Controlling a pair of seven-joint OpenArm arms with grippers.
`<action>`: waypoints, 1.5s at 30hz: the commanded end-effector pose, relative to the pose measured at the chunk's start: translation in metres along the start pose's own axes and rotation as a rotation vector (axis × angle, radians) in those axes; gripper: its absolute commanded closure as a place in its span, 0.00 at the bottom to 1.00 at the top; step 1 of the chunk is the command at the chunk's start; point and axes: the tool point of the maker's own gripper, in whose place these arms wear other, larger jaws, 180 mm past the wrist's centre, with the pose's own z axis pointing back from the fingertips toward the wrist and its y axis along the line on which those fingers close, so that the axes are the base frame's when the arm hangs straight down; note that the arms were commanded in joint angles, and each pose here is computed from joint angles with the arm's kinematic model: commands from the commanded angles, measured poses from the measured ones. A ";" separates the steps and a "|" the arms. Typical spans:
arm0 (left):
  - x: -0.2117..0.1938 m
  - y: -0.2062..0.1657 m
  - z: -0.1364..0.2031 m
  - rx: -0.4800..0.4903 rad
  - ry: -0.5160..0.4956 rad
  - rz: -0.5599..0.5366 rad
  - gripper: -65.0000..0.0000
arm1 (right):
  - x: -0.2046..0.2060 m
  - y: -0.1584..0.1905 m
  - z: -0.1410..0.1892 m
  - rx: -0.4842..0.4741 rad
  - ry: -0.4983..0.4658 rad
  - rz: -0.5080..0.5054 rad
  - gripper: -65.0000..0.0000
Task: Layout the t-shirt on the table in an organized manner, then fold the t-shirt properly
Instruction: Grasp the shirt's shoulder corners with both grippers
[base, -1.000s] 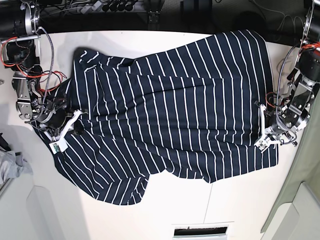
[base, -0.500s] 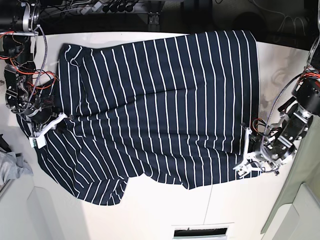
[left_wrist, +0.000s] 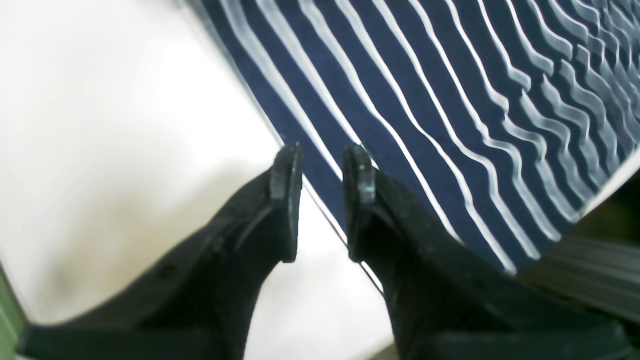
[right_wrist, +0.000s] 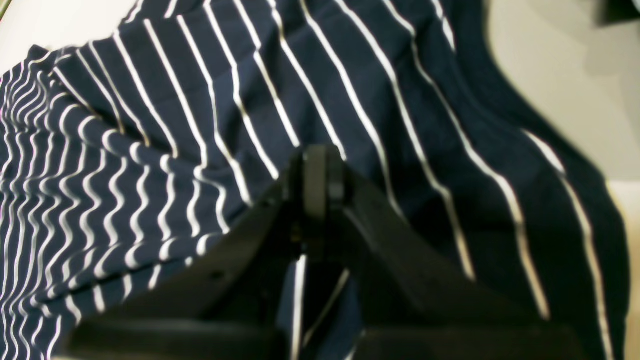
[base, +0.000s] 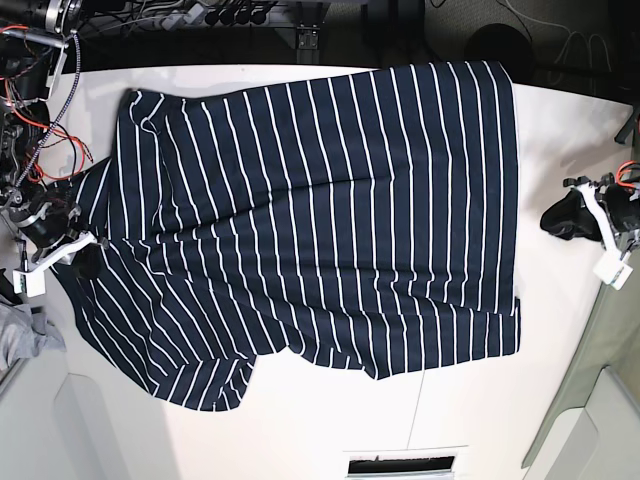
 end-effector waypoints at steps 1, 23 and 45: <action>-0.004 0.004 0.012 0.007 -0.015 0.024 0.74 | 0.019 -0.004 0.006 -0.001 -0.053 0.019 1.00; -0.062 -0.067 0.026 -0.080 -0.096 0.212 0.74 | -0.013 0.004 0.024 0.023 0.007 0.009 1.00; -0.064 -0.038 -0.112 0.025 0.093 -0.104 0.94 | -0.092 0.053 0.003 0.093 0.147 -0.052 1.00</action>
